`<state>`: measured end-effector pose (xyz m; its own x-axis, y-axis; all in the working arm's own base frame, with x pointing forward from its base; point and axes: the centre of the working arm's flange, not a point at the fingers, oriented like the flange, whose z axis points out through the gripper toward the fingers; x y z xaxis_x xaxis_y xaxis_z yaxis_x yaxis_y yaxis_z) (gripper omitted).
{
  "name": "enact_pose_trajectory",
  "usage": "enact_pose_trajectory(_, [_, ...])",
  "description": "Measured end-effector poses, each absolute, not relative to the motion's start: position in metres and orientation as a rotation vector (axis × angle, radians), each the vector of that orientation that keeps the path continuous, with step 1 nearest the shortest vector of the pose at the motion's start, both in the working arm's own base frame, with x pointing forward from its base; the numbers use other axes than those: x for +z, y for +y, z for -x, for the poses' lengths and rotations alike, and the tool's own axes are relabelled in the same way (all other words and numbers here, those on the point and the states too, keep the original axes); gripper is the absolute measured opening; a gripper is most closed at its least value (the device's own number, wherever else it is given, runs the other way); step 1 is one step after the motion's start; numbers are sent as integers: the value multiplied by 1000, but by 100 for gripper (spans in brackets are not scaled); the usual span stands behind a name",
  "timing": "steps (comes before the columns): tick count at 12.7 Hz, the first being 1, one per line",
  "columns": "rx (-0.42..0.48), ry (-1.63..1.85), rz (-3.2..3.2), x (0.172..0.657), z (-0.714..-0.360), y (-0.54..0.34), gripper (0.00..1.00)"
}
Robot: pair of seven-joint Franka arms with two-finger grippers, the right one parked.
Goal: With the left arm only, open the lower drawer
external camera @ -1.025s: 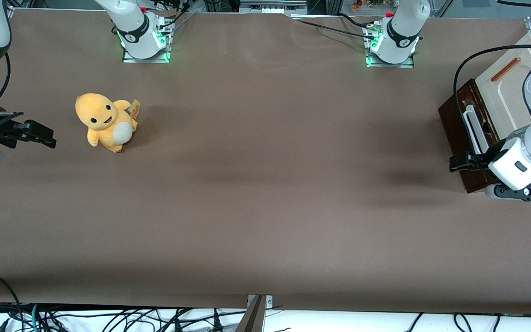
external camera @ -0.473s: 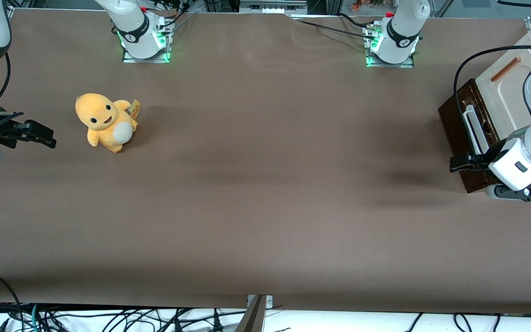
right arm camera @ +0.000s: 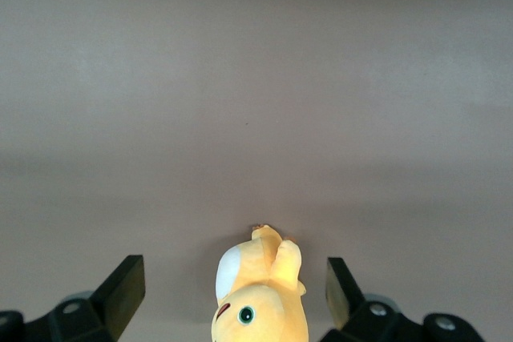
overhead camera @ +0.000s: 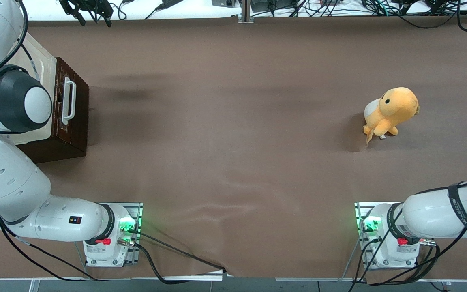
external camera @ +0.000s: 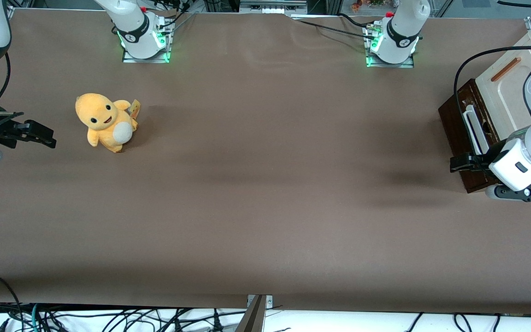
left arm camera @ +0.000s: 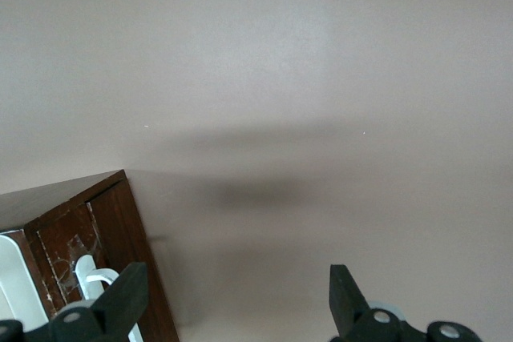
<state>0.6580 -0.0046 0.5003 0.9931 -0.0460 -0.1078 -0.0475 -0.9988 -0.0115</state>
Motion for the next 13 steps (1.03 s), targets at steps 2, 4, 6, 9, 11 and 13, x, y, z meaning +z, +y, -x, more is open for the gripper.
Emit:
enact_pose_trajectory(2, [168,75,3122,500,-658,-5,100])
enact_pose_trajectory(4, [168,79,3122,500,-658,-7,100])
enact_pose_trajectory(6, [168,74,3122,500,-658,-5,100])
enact_pose_trajectory(9, [169,73,3122,500,-658,-5,100])
enact_pose_trajectory(11, [169,76,3122,500,-658,-6,100])
enact_pose_trajectory(13, [169,77,3122,500,-658,-6,100])
